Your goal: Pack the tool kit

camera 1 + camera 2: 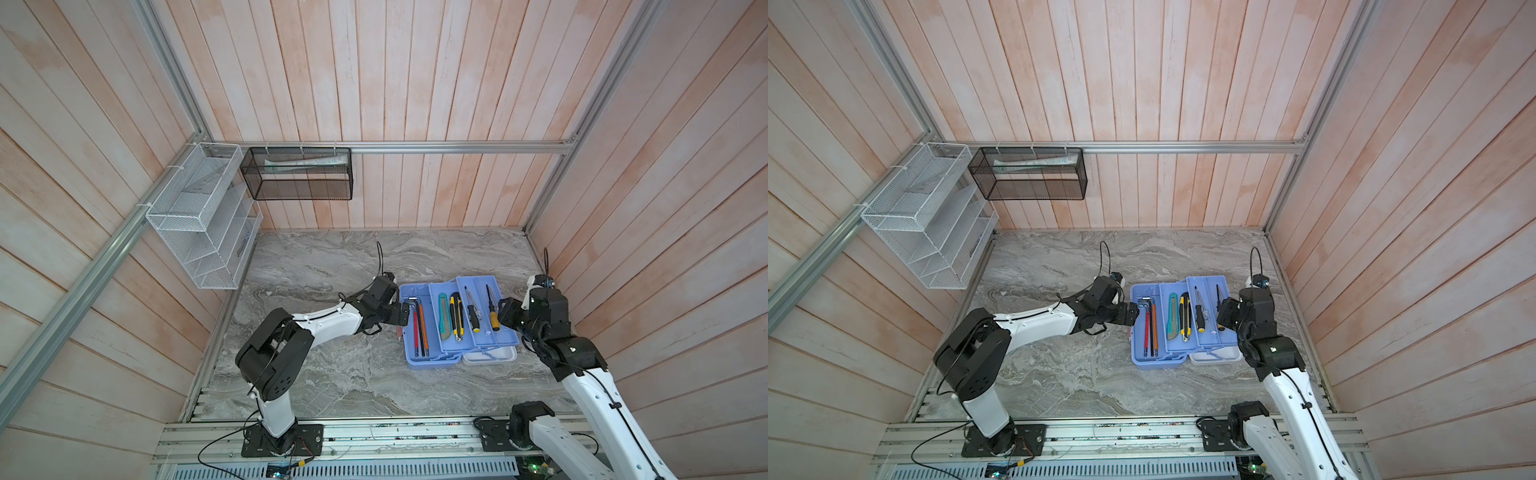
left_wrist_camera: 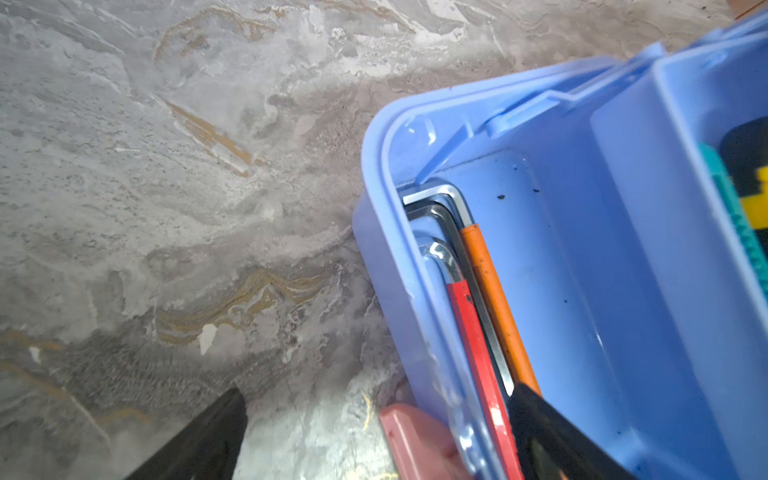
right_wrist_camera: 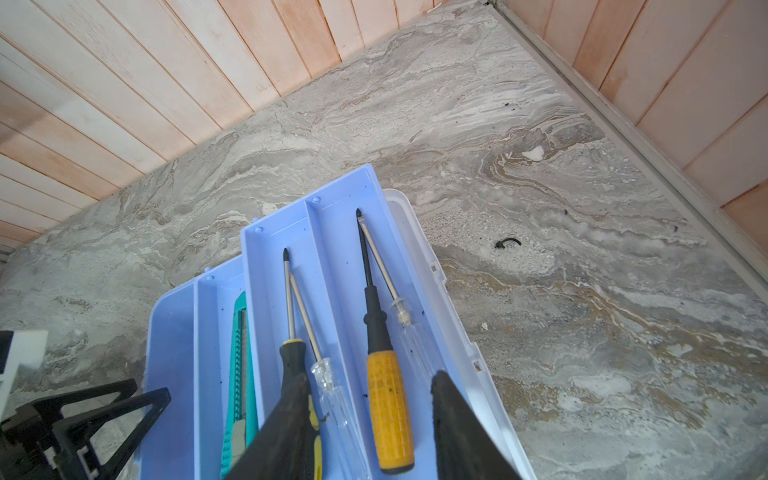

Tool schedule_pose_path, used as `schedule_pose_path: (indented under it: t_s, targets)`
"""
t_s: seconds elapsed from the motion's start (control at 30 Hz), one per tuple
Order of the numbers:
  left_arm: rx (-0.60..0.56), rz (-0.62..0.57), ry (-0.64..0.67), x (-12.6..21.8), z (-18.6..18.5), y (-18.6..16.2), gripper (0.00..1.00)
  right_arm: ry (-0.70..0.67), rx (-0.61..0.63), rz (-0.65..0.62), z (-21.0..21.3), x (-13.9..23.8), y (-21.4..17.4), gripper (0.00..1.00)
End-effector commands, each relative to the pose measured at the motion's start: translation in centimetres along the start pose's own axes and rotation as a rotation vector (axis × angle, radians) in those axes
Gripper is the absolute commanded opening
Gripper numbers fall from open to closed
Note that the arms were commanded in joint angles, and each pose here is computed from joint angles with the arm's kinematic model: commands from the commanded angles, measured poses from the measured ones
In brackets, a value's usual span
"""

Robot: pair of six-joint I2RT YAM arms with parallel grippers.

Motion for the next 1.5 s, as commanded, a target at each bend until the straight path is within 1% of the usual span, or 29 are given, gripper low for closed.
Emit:
schedule_pose_path:
  t_s: [0.0, 0.1, 0.2, 0.37, 0.5, 0.6, 0.7, 0.77, 0.83, 0.93, 1.0, 1.07, 1.17, 1.3, 1.37, 1.4, 1.43, 1.47]
  targets:
    - [-0.009, 0.055, 0.067, -1.0, 1.5, -0.3, 1.00, -0.054, 0.007, -0.023, -0.8, 1.5, 0.6, 0.47]
    - [0.023, 0.059, 0.101, -0.8, 3.1, -0.4, 1.00, -0.053, 0.019, -0.034, -1.0, 1.9, 1.3, 0.48]
    - [0.043, 0.048, 0.134, -0.1, 4.7, -0.7, 1.00, -0.036, 0.026, -0.021, -1.3, 1.3, 1.6, 0.48]
    - [0.054, 0.042, 0.201, 0.8, 6.7, -1.3, 1.00, 0.067, 0.009, 0.018, -1.4, -0.6, 1.6, 0.45]
    - [0.068, -0.035, 0.184, 2.2, 7.0, 0.6, 1.00, 0.130, -0.004, 0.050, -1.4, -2.5, 1.4, 0.42]
    - [0.050, -0.104, 0.157, 3.5, 6.2, 3.0, 1.00, 0.127, -0.010, 0.063, -1.9, -3.4, 1.5, 0.40]
    - [0.052, -0.137, 0.144, 4.8, 5.5, 4.6, 1.00, 0.122, -0.029, 0.086, -2.8, -4.5, 1.6, 0.36]
    - [0.059, -0.171, 0.122, 5.6, 5.2, 4.9, 1.00, 0.104, -0.052, 0.102, -3.7, -4.9, 1.6, 0.35]
    - [0.071, -0.203, 0.109, 6.3, 5.2, 5.1, 1.00, 0.115, -0.087, 0.104, -4.2, -5.1, 1.4, 0.33]
    - [0.102, -0.207, 0.127, 6.7, 6.1, 4.8, 1.00, 0.075, -0.173, 0.081, -5.2, -5.4, 1.2, 0.26]
    - [0.130, -0.201, 0.139, 6.6, 7.1, 4.4, 0.99, 0.076, -0.186, 0.077, -5.4, -5.8, 0.9, 0.26]
    - [0.149, -0.198, 0.154, 6.6, 8.0, 4.0, 0.97, 0.040, -0.192, 0.076, -6.0, -6.5, 0.4, 0.23]
    - [0.132, -0.205, 0.162, 6.8, 8.3, 3.4, 0.84, -0.007, -0.217, 0.104, -7.1, -7.6, -0.4, 0.17]
    - [0.126, -0.194, 0.163, 6.5, 8.8, 2.1, 0.49, 0.016, -0.252, 0.102, -7.6, -8.2, -1.1, 0.07]
    - [0.127, -0.190, 0.147, 6.3, 8.8, 1.5, 0.29, 0.018, -0.254, 0.111, -7.7, -8.4, -1.3, 0.04]
    - [0.131, -0.192, 0.140, 6.1, 8.9, 1.3, 0.16, 0.014, -0.254, 0.115, -7.8, -8.5, -1.4, 0.02]
    - [0.135, -0.197, 0.132, 6.0, 8.9, 1.1, 0.05, 0.011, -0.254, 0.120, -7.9, -8.6, -1.6, 0.00]
    - [0.138, -0.200, 0.125, 5.9, 8.9, 1.0, 0.00, 0.005, -0.256, 0.125, -8.0, -8.7, -1.7, 0.00]
Point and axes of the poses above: each gripper's point midway between its finger pads, its own x axis back along the fingers, its own z axis along the line the jaws close on, y = z × x, the point moved 8 cm from there along x, back along the fingers, and after that the axes turned 2 degrees about x, right-handed, at the moved point
